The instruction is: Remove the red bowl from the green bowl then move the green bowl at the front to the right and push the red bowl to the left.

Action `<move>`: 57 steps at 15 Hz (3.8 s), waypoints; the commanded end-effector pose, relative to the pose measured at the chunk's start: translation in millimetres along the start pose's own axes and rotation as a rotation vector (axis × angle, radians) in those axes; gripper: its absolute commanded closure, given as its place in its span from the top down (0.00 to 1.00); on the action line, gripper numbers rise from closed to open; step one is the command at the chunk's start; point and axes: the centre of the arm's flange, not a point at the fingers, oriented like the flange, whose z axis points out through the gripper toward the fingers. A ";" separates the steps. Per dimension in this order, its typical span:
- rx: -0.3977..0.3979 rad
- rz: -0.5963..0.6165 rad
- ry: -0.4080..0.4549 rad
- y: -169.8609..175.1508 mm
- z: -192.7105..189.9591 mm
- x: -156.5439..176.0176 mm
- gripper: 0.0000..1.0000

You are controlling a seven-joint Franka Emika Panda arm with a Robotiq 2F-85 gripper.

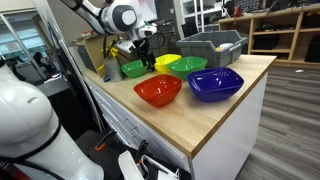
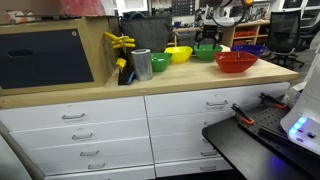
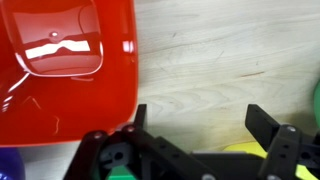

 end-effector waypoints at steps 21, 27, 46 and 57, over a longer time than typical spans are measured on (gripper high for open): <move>0.272 0.237 0.086 -150.5 77.9 4.7 1.00; 0.306 0.266 0.044 -171.2 85.3 3.3 0.72; 0.093 0.163 -0.024 -70.7 62.3 -20.4 0.01; -0.080 0.103 0.055 37.7 42.3 -12.7 0.01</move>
